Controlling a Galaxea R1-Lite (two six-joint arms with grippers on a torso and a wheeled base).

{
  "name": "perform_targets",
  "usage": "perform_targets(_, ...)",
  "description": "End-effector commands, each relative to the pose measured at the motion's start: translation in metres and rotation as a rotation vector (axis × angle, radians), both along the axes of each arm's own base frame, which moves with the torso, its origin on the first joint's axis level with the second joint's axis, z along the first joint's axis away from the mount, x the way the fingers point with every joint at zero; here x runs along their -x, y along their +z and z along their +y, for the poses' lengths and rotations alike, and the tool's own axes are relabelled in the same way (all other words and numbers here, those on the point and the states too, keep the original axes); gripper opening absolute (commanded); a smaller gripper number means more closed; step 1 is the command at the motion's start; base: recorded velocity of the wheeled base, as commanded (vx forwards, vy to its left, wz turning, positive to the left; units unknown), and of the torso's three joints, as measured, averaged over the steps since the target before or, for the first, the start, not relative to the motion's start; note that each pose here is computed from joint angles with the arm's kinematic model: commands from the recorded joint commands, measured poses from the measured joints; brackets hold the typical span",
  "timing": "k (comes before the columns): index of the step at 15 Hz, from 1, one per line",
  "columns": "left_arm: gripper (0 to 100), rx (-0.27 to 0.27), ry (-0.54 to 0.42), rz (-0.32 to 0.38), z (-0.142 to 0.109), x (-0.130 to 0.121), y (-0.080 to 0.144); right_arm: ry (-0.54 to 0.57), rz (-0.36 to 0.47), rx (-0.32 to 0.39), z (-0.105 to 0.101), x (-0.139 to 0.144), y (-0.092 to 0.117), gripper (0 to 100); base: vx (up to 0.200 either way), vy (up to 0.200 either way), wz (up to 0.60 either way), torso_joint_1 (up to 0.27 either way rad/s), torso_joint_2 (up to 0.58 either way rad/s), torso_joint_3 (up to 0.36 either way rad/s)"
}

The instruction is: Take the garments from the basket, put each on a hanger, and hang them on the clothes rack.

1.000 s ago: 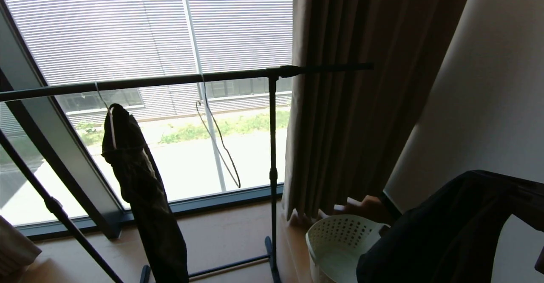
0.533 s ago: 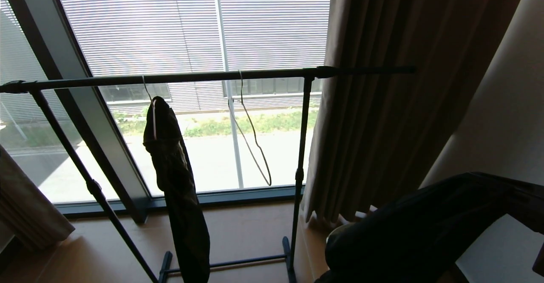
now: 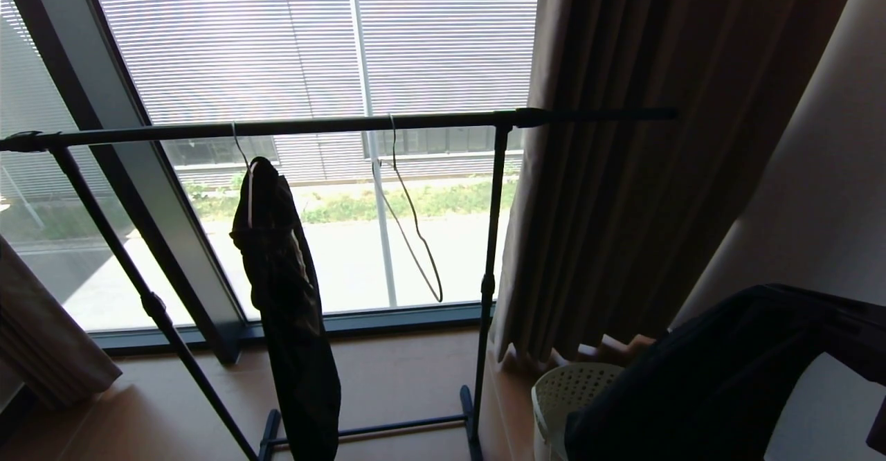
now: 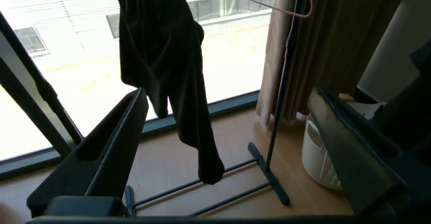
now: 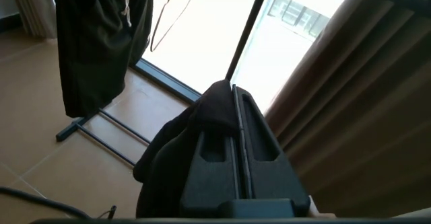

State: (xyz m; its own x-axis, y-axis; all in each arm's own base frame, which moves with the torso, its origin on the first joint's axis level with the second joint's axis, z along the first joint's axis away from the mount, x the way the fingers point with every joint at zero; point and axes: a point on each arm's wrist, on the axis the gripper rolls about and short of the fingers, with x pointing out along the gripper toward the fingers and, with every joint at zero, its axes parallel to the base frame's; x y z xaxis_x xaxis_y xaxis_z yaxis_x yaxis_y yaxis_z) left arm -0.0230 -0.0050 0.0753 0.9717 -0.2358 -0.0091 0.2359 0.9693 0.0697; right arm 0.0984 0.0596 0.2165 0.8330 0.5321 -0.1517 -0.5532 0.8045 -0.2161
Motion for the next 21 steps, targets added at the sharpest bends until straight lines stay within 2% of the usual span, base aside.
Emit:
perform_targets(1,100,0.0,-0.001,0.001,0.0,0.0,0.0,0.0,0.006,0.004,0.0,-0.001,-0.001,0,0.0,0.0,0.0,0.0,0.0,0.0)
perform_targets(7,100,-0.005,0.005,0.002,0.0,0.0,0.0,-0.006,0.02,0.016,0.0,0.0,-0.007,0,0.0,0.0,0.1,0.0,0.0,0.0)
perform_targets(8,100,-0.049,0.064,-0.007,0.001,-0.001,0.0,-0.015,0.031,0.026,0.001,-0.002,-0.007,0,0.0,0.0,0.0,0.0,0.0,0.0)
perform_targets(9,100,-0.072,0.071,0.001,0.001,-0.001,0.0,-0.046,0.039,0.03,0.005,-0.009,-0.005,0,0.0,0.0,0.0,0.0,0.0,0.0)
perform_targets(10,100,-0.074,0.083,0.044,0.0,-0.005,0.001,-0.074,0.056,0.036,0.011,-0.019,-0.001,0,0.0,0.0,0.0,0.0,0.0,0.0)
perform_targets(11,100,-0.062,0.124,0.122,0.0,-0.015,0.021,-0.102,0.097,0.043,0.025,-0.035,0.005,0,0.0,0.0,0.0,0.0,0.0,0.0)
perform_targets(12,100,0.002,0.117,0.123,0.0,-0.023,0.058,-0.107,0.124,0.057,0.034,-0.042,0.009,0,0.0,0.0,0.0,0.0,0.0,0.0)
perform_targets(13,100,0.052,0.095,0.164,0.001,-0.039,0.086,-0.08,0.161,0.07,0.046,-0.046,0.013,0,0.0,0.0,0.0,0.0,0.0,0.0)
perform_targets(14,100,0.036,0.065,0.218,0.002,-0.056,0.098,-0.072,0.207,0.042,0.057,-0.052,0.019,0,0.0,0.0,0.0,0.0,0.0,0.0)
perform_targets(15,100,0.016,0.024,0.266,0.0,-0.07,0.104,-0.074,0.245,0.012,0.066,-0.059,0.023,0,0.0,0.0,0.0,0.0,0.0,0.0)
perform_targets(16,100,0.016,0.024,0.266,0.0,-0.07,0.104,-0.074,0.245,0.012,0.066,-0.059,0.023,0,0.0,0.0,0.0,0.0,0.0,0.0)
perform_targets(17,100,-0.007,-0.084,0.356,-0.01,-0.104,0.118,-0.087,0.326,-0.027,0.089,-0.077,0.029,0,0.0,0.0,0.0,0.0,0.0,0.0)
perform_targets(18,100,0.0,-0.12,0.399,-0.018,-0.121,0.123,-0.08,0.353,-0.042,0.102,-0.085,0.027,0,0.0,0.0,0.0,0.0,0.0,0.0)
perform_targets(19,100,0.002,-0.136,0.411,-0.022,-0.126,0.124,-0.073,0.359,-0.054,0.108,-0.087,0.028,0,0.0,0.0,0.0,0.0,0.0,0.0)
perform_targets(20,100,-0.018,-0.161,0.469,-0.045,-0.148,0.122,-0.074,0.396,-0.083,0.125,-0.099,0.026,0,0.0,0.0,0.0,0.0,0.0,0.0)
perform_targets(21,100,-0.034,-0.187,0.497,-0.063,-0.163,0.115,-0.07,0.407,-0.079,0.136,-0.107,0.022,0,0.0,0.0,0.0,0.0,0.0,0.0)
